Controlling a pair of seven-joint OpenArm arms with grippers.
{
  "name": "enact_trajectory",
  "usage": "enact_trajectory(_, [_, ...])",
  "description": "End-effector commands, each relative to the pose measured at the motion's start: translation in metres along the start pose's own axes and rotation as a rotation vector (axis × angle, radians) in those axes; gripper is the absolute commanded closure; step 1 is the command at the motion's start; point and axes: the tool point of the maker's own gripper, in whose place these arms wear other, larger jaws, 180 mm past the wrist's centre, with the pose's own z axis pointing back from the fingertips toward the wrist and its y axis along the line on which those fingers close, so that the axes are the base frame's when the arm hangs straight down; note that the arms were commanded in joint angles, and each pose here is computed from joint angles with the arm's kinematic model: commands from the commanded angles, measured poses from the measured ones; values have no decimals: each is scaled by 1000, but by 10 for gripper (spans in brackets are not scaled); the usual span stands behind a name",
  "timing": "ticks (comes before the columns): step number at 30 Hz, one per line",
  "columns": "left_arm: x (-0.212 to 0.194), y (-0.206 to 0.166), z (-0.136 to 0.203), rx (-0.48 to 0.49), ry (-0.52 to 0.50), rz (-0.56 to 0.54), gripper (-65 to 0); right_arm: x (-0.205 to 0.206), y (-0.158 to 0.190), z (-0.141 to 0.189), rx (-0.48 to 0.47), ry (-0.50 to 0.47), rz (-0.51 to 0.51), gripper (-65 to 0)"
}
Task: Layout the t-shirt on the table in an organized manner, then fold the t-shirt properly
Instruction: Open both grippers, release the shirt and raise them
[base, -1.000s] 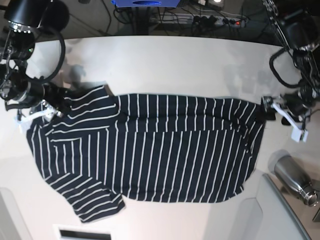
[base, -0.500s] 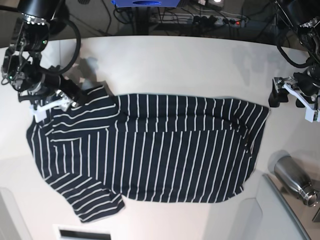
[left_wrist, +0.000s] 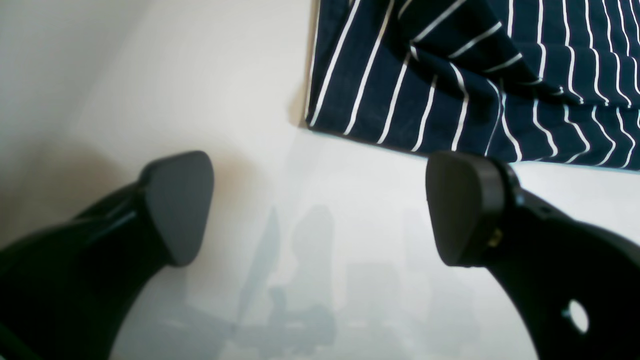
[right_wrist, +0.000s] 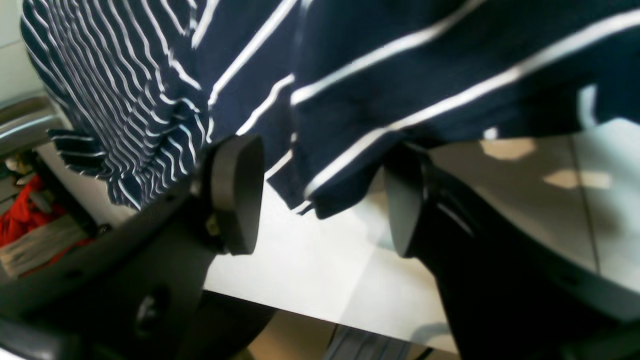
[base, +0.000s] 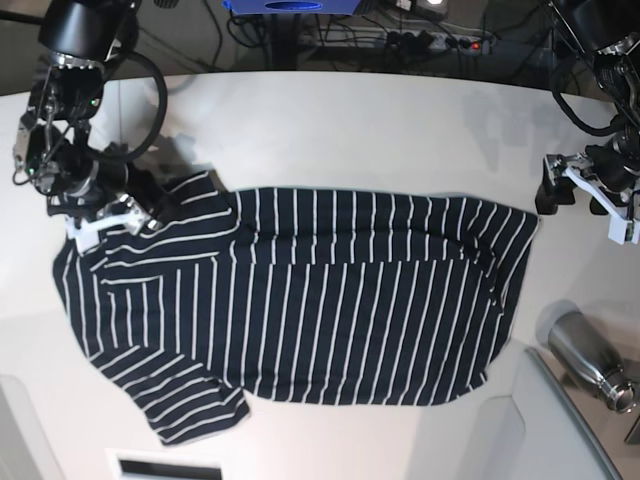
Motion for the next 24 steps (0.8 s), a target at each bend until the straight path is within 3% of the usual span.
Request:
enact_trajectory(1, [15, 7, 7, 11, -43, -20, -650, 16, 11, 4, 30, -43, 11, -342])
enact_trajectory(3, [14, 7, 7, 11, -42, -19, -650, 17, 12, 5, 31, -46, 13, -261])
enact_trajectory(6, [14, 7, 7, 11, -42, -19, -650, 23, 18, 5, 43, -51, 21, -24])
enact_trajectory(7, [14, 7, 7, 11, -42, -19, -650, 24, 19, 5, 43, -52, 21, 0])
enact_trajectory(17, [14, 7, 7, 11, -42, -19, -650, 71, 63, 12, 109, -118, 74, -5])
enact_trajectory(24, [13, 4, 6, 5, -40, -23, -650, 116, 91, 2, 148, -103, 58, -14])
